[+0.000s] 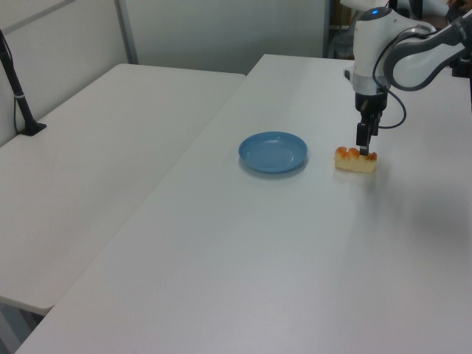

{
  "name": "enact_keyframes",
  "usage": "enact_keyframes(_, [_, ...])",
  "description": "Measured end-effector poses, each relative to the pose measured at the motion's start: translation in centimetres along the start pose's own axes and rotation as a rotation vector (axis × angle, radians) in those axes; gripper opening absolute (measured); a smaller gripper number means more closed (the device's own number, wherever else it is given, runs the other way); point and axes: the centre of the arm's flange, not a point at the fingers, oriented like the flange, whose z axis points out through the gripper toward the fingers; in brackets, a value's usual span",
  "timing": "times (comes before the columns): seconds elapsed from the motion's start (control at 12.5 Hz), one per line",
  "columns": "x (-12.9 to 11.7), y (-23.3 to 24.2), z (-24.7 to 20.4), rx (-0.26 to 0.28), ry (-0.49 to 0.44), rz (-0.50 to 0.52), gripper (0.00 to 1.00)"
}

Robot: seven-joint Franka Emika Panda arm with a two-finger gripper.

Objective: Put the bread on a plate
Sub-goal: 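Close the gripper on the bread roll, then lift the bread roll and carry it toward the blue plate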

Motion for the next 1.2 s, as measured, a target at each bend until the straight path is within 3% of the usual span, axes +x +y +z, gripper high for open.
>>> enact_keyframes(0.48, [2.1, -0.5, 2.6, -0.001, -0.011, -0.013, 1.0])
enact_keyframes(0.72, [2.6, -0.5, 3.6, -0.03, -0.022, -0.039, 0.96])
enact_keyframes(0.96, [2.7, -0.7, 3.8, -0.036, -0.025, -0.049, 0.47])
enact_keyframes(1.2, [3.1, -0.9, 3.1, -0.036, -0.01, -0.053, 0.38])
